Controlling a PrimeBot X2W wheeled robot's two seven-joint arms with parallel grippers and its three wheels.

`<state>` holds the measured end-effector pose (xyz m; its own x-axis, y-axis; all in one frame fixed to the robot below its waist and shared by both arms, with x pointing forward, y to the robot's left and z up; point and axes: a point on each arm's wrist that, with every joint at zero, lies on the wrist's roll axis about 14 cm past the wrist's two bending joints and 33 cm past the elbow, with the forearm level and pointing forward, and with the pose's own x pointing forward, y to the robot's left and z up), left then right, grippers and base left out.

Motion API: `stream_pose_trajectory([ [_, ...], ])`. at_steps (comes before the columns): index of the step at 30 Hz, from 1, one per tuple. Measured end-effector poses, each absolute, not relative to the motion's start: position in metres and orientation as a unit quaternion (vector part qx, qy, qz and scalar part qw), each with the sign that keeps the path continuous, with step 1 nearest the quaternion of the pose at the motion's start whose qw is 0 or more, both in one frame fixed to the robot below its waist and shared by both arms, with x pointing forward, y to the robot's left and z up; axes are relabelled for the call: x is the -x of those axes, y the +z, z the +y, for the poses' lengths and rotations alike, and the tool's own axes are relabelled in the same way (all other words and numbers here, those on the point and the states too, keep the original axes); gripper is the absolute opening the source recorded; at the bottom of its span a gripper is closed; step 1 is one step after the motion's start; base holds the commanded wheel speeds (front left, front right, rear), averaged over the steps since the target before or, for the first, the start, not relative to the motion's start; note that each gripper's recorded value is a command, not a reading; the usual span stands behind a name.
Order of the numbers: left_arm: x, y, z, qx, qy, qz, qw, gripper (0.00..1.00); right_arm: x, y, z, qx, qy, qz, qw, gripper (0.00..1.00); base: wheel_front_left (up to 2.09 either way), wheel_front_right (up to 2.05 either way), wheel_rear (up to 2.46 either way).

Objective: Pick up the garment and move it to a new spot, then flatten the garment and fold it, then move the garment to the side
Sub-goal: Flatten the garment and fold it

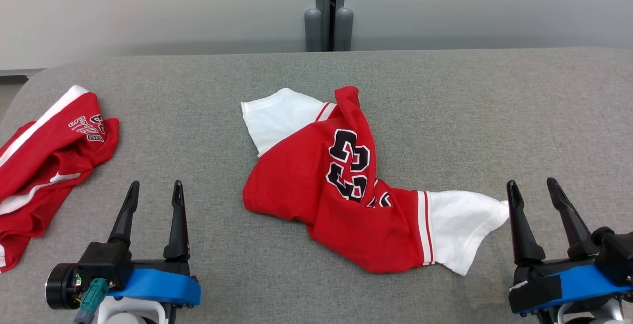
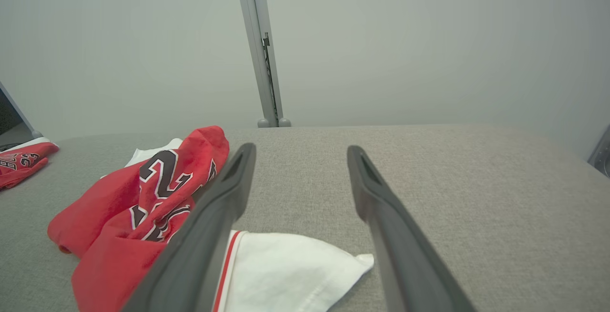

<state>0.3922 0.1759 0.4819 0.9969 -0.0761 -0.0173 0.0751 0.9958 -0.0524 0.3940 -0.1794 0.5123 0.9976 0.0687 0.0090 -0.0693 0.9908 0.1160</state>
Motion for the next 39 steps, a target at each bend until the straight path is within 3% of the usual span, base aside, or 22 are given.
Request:
stream_pose_trajectory([
  [5,-0.394,0.480,0.173,0.025,-0.045,0.012,0.999,1.00,-0.393,0.509,-0.181,-0.058,0.032,0.003,0.998,1.00,0.00,0.00,0.00],
  [10,-0.414,0.479,0.145,0.026,-0.104,0.021,0.994,1.00,-0.400,0.499,-0.180,-0.058,0.033,0.017,0.998,1.00,0.00,0.00,0.00],
  [22,-0.421,0.375,0.097,0.046,-0.204,0.244,0.947,1.00,-0.409,0.476,-0.188,-0.062,0.019,0.044,0.997,1.00,0.00,0.00,0.00],
  [23,-0.421,0.370,0.094,0.046,-0.210,0.255,0.943,0.89,-0.409,0.474,-0.189,-0.062,0.016,0.045,0.997,1.00,0.00,0.00,0.00],
  [24,-0.421,0.366,0.093,0.046,-0.212,0.263,0.940,0.17,-0.409,0.473,-0.190,-0.062,0.015,0.046,0.997,1.00,0.00,0.00,0.00],
  [25,-0.422,0.364,0.092,0.054,-0.212,0.269,0.938,0.00,-0.409,0.472,-0.192,-0.062,0.013,0.047,0.997,1.00,0.00,0.00,0.00],
  [30,-0.434,0.366,0.091,0.061,-0.213,0.255,0.941,0.00,-0.411,0.470,-0.194,-0.063,0.008,0.046,0.997,1.00,0.00,0.00,0.00],
  [39,-0.441,0.427,0.110,0.049,-0.184,0.137,0.972,0.00,-0.411,0.477,-0.195,-0.068,0.008,0.033,0.997,1.00,0.00,0.00,0.00],
])
